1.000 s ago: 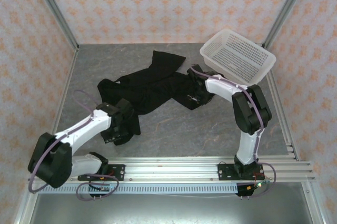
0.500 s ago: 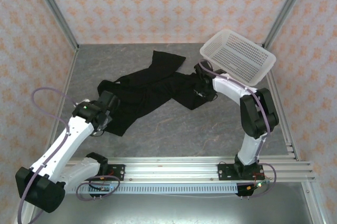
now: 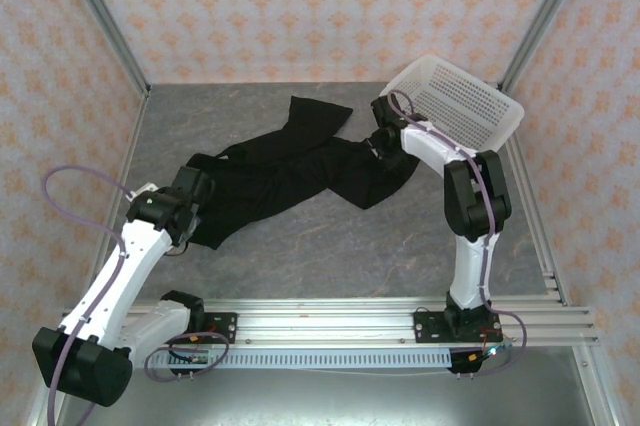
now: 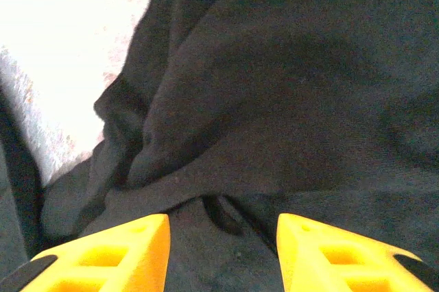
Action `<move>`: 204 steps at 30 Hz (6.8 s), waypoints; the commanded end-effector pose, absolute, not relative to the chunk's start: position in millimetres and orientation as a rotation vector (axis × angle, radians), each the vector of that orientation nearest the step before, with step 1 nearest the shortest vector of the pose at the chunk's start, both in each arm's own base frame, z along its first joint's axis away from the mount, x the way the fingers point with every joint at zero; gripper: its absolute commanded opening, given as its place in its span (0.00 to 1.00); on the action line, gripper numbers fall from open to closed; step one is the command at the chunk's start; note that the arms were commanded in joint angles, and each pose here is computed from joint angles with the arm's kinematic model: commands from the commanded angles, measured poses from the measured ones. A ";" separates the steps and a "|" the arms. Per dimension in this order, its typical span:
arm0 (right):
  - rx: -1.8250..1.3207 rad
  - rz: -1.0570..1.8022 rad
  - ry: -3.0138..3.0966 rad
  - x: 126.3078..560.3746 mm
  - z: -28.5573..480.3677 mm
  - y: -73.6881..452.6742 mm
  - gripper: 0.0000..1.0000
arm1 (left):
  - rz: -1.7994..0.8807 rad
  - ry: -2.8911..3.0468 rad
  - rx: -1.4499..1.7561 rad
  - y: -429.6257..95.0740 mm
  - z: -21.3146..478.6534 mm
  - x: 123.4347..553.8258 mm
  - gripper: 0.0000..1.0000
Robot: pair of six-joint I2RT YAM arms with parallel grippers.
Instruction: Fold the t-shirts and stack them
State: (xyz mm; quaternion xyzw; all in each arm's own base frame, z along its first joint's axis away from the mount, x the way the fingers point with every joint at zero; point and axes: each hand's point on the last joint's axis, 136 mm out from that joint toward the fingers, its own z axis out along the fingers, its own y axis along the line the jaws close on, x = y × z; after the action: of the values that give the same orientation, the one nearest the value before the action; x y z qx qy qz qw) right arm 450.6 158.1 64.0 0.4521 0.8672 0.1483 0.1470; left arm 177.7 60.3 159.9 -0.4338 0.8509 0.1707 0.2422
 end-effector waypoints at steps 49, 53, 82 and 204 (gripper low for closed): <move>0.702 0.553 2.502 522.2 134.6 179.8 0.00 | -0.120 2.137 -1.215 25.8 244.3 284.1 0.00; 0.641 0.509 2.510 551.3 124.4 180.5 0.00 | -0.170 2.185 -1.223 16.3 225.2 285.7 0.00; 0.872 0.316 2.328 571.5 192.7 60.7 0.00 | -0.383 2.326 -1.101 -27.3 205.1 315.1 0.00; 0.577 0.715 1.983 356.9 370.1 115.7 0.00 | -0.286 1.689 -1.193 61.4 386.2 258.1 0.00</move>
State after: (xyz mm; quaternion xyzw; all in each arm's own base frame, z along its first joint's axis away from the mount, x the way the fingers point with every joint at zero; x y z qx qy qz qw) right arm 373.2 128.2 326.9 0.2588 0.8291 0.2913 0.4009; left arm 277.4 46.5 336.5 -0.4935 0.7410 -0.1331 0.4354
